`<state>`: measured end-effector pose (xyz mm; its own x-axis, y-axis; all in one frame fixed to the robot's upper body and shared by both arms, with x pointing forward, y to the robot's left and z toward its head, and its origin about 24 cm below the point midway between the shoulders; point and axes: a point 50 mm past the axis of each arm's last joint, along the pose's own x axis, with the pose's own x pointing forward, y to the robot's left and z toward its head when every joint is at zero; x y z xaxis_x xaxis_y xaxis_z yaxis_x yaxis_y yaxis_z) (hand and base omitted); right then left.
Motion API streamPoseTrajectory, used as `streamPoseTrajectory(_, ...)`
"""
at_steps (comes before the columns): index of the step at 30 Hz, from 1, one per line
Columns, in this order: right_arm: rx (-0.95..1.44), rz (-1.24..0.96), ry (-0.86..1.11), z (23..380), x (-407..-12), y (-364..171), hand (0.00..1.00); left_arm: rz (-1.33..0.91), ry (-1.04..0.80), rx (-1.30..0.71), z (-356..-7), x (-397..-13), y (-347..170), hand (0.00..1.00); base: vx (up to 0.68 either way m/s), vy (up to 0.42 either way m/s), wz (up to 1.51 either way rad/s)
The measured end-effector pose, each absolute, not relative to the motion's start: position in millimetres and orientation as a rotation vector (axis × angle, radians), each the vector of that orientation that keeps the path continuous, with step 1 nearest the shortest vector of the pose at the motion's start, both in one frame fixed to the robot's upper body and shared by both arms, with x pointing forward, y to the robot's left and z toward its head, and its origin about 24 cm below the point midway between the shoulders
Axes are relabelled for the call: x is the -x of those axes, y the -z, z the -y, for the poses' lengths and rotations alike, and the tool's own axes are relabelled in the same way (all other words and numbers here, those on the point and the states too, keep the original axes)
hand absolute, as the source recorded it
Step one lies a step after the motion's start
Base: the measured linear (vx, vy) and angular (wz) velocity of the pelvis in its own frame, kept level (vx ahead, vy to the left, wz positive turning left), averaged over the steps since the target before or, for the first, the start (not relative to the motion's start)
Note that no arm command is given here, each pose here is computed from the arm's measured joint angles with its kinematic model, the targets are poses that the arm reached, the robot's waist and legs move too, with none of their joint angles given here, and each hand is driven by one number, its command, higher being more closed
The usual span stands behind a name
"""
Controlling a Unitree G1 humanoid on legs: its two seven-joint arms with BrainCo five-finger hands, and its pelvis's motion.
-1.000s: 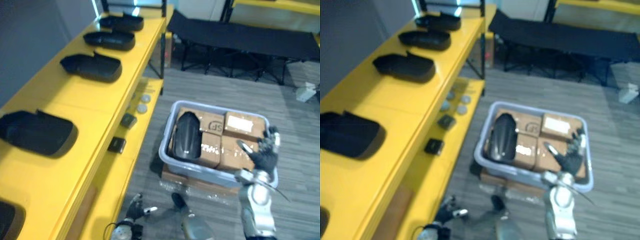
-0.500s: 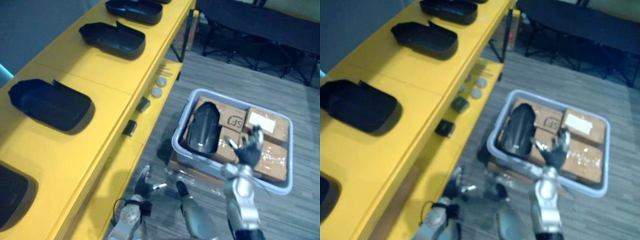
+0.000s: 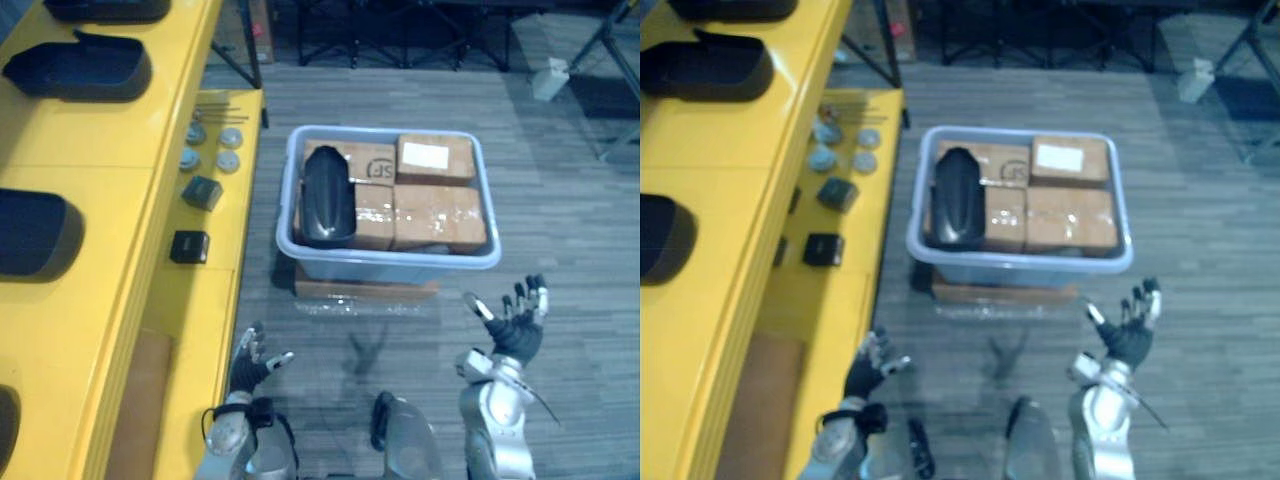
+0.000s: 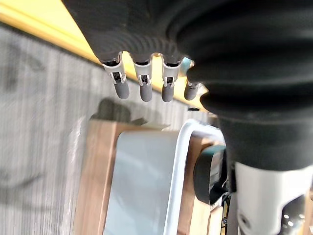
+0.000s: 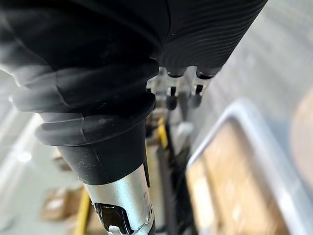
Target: Walk over and take plastic housings, then place them on the shelf
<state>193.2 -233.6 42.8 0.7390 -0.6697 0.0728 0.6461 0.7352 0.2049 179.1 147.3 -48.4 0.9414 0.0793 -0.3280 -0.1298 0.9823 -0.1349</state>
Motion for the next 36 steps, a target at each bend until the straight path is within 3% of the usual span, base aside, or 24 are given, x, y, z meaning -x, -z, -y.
streamPoseTrajectory(7, -0.117, 0.112, 0.725, 269, -202, -40, 0.0, -0.316, -0.118, 0.155, -149, -188, 52, 0.0, -0.04, -0.021, -0.22)
streamPoseTrajectory(10, -0.127, 0.157, 0.671, 276, -247, -60, 0.0, -0.32, -0.114, 0.154, -146, -197, 55, 0.0, -0.12, 0.066, 0.03)
streamPoseTrajectory(15, -0.083, 0.281, 0.722, 324, -323, -146, 0.0, -0.446, -0.102, 0.09, -137, -195, 79, 0.0, -0.13, 0.079, 0.38)
streamPoseTrajectory(19, -0.009, 0.418, 0.792, 344, -343, -229, 0.0, -0.544, -0.181, 0.047, -150, -191, 99, 0.0, -0.11, 0.079, 0.49)
streamPoseTrajectory(25, 0.049, 0.493, 0.748, 327, -357, -283, 0.0, -0.578, -0.276, 0.1, -169, -183, 108, 0.0, -0.05, 0.045, 0.3)
streamPoseTrajectory(36, 0.199, 0.405, 0.616, 321, -368, -306, 0.0, -0.59, -0.271, 0.131, -173, -179, 112, 0.0, -0.02, 0.021, 0.08)
